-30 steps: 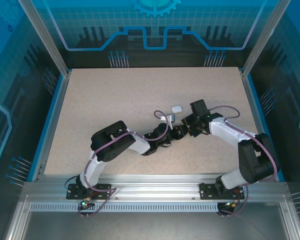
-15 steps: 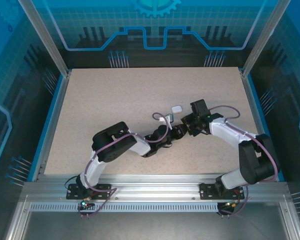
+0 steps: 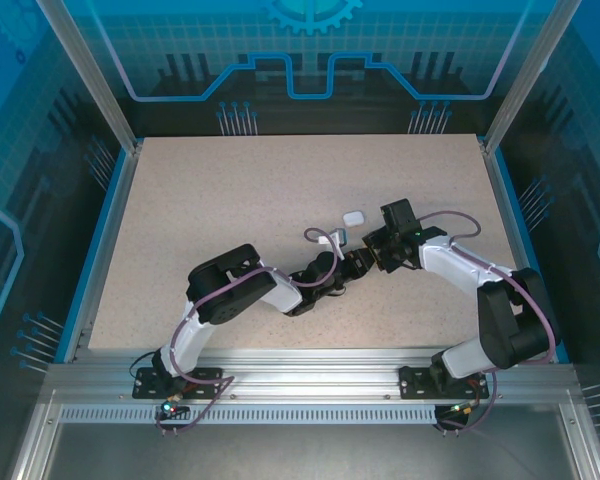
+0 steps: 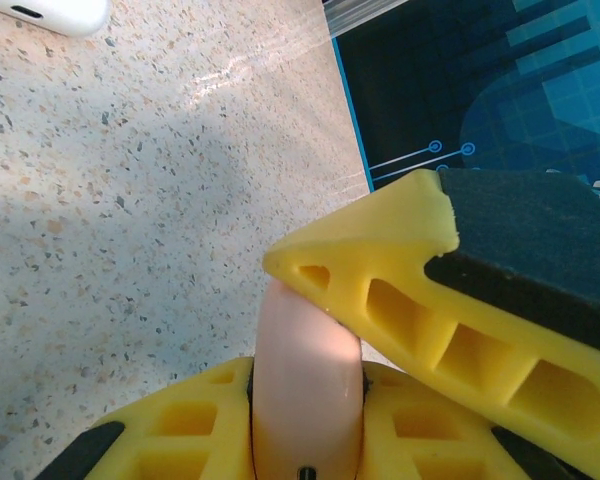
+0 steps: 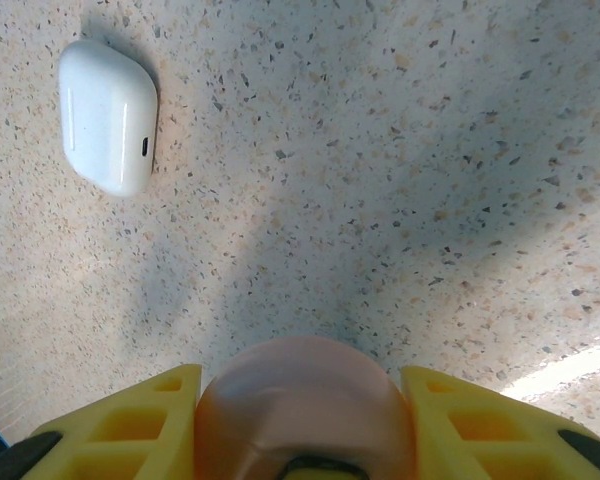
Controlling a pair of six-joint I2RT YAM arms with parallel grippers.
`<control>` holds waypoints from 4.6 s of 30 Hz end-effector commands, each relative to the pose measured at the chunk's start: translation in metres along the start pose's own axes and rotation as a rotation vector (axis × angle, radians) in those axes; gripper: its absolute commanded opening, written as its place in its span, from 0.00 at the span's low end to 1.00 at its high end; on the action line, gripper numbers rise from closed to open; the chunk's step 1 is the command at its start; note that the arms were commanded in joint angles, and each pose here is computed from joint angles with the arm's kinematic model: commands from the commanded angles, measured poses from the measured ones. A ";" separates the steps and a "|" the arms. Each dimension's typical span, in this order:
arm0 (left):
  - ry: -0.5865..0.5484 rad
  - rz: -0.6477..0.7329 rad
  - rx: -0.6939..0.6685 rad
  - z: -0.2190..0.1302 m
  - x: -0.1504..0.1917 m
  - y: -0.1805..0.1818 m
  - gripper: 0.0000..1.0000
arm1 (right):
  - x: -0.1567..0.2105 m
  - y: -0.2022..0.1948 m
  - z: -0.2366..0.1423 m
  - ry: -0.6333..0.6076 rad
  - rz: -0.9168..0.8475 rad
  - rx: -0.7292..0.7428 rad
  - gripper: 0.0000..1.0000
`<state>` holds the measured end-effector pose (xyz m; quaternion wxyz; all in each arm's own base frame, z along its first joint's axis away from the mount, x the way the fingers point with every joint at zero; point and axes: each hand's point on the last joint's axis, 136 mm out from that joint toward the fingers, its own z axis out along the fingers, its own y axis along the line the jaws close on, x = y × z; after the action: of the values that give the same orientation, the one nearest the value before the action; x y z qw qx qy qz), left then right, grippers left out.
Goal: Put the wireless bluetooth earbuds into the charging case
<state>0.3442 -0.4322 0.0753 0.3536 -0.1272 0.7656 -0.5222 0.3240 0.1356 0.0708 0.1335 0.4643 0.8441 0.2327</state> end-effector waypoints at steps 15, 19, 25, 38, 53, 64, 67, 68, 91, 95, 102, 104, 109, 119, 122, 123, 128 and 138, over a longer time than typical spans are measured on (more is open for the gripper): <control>0.044 -0.070 -0.119 -0.016 0.000 0.036 0.02 | -0.042 -0.012 -0.045 -0.052 -0.005 -0.017 0.76; 0.200 -0.040 -0.088 -0.024 0.011 0.027 0.02 | -0.052 -0.021 -0.052 -0.071 -0.064 -0.014 0.76; 0.481 0.093 0.085 -0.045 0.021 -0.002 0.01 | -0.059 -0.033 -0.053 -0.076 -0.171 -0.057 0.76; 0.660 0.305 0.290 -0.087 -0.010 -0.058 0.01 | -0.019 0.012 -0.101 -0.089 -0.619 -0.564 0.76; 0.651 0.343 0.343 -0.086 -0.032 -0.079 0.00 | 0.036 0.015 -0.101 0.070 -0.820 -0.706 0.76; 0.631 0.358 0.373 -0.088 -0.039 -0.093 0.00 | 0.038 0.012 -0.075 0.097 -0.819 -0.640 0.74; 0.629 0.358 0.385 -0.088 -0.040 -0.098 0.00 | 0.036 0.010 -0.066 0.107 -0.807 -0.618 0.73; 0.630 0.359 0.390 -0.089 -0.040 -0.099 0.00 | 0.036 0.009 -0.063 0.108 -0.805 -0.608 0.73; 0.587 0.375 0.367 -0.094 -0.046 -0.093 0.00 | 0.021 -0.003 -0.080 0.045 -0.718 -0.550 0.70; 0.583 0.376 0.351 -0.093 -0.046 -0.088 0.00 | 0.016 0.010 -0.096 0.026 -0.633 -0.554 0.75; 0.489 0.402 0.280 -0.086 -0.057 -0.075 0.00 | 0.006 0.026 -0.111 0.020 -0.231 -0.515 0.84; 0.451 0.420 0.263 -0.086 -0.062 -0.073 0.00 | 0.008 0.032 -0.115 0.012 -0.160 -0.504 0.86; 0.282 0.497 0.236 -0.088 -0.083 -0.073 0.00 | 0.018 0.036 -0.109 0.030 -0.026 -0.435 0.91; 0.202 0.614 0.266 -0.099 -0.093 -0.093 0.00 | 0.042 0.082 -0.092 0.071 -0.010 -0.452 0.91; 0.210 0.619 0.265 -0.100 -0.091 -0.094 0.00 | 0.048 0.097 -0.091 0.079 -0.027 -0.475 0.90; 0.213 0.620 0.268 -0.100 -0.090 -0.095 0.00 | 0.051 0.101 -0.091 0.081 -0.037 -0.481 0.90; 0.222 0.622 0.274 -0.101 -0.084 -0.095 0.00 | 0.058 0.112 -0.089 0.091 -0.051 -0.497 0.87; 0.225 0.638 0.275 -0.098 -0.081 -0.098 0.00 | 0.064 0.118 -0.086 0.106 -0.059 -0.516 0.72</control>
<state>0.3186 -0.3574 0.2012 0.4006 0.2141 0.7380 -0.4990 0.3300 0.2151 0.1907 0.1954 0.3842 0.7851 0.4447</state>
